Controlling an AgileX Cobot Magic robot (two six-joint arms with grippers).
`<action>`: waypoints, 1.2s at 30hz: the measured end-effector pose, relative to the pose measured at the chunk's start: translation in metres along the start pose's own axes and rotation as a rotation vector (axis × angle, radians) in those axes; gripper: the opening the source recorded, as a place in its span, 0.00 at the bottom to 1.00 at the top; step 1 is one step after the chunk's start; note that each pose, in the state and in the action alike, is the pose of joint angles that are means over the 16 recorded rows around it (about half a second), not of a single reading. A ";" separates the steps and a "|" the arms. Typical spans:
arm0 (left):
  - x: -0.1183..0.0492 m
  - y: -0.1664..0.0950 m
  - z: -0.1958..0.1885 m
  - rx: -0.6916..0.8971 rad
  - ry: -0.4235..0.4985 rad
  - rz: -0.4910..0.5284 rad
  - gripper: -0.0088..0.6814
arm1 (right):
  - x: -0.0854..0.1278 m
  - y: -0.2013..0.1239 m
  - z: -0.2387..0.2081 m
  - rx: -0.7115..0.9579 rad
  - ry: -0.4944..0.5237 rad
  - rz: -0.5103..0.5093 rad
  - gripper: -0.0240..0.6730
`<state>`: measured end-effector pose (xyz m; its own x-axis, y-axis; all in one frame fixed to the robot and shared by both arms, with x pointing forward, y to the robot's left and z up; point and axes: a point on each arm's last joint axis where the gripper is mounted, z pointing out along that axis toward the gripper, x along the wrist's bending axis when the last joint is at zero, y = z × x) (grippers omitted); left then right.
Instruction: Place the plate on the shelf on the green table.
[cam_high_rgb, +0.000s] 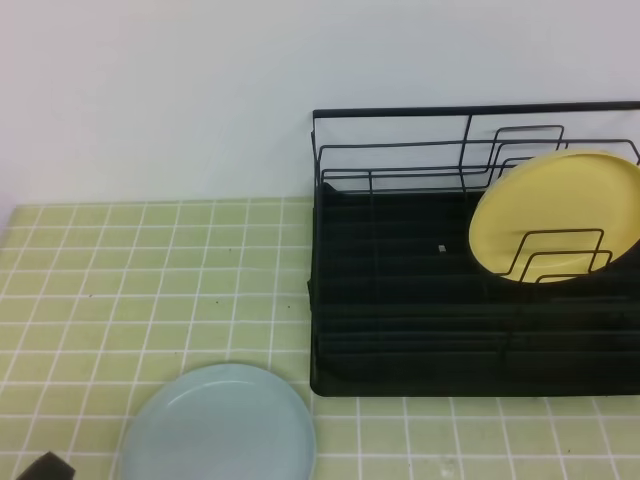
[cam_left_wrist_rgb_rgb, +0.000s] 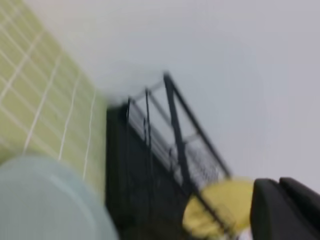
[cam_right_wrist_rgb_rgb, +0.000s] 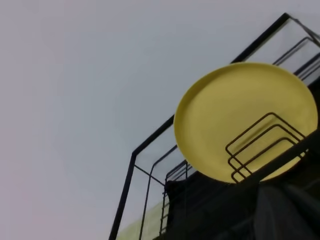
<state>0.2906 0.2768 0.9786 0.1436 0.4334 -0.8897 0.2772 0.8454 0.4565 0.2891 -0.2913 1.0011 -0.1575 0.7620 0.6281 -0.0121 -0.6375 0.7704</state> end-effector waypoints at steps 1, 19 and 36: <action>-0.002 0.000 0.000 0.010 -0.007 0.025 0.01 | 0.003 0.003 0.000 -0.003 0.008 -0.032 0.03; -0.037 0.012 0.007 0.126 0.007 0.486 0.01 | 0.044 0.028 0.002 0.152 0.128 -0.448 0.03; -0.053 0.036 0.090 0.532 0.248 0.818 0.01 | 0.057 0.021 0.060 0.638 0.149 -0.473 0.03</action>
<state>0.3782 0.2567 1.0426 0.2946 0.9222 -0.2504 0.5785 0.0365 0.8148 0.3389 -0.2545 1.0594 -0.4071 0.8831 0.2332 0.4488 -0.0289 0.8931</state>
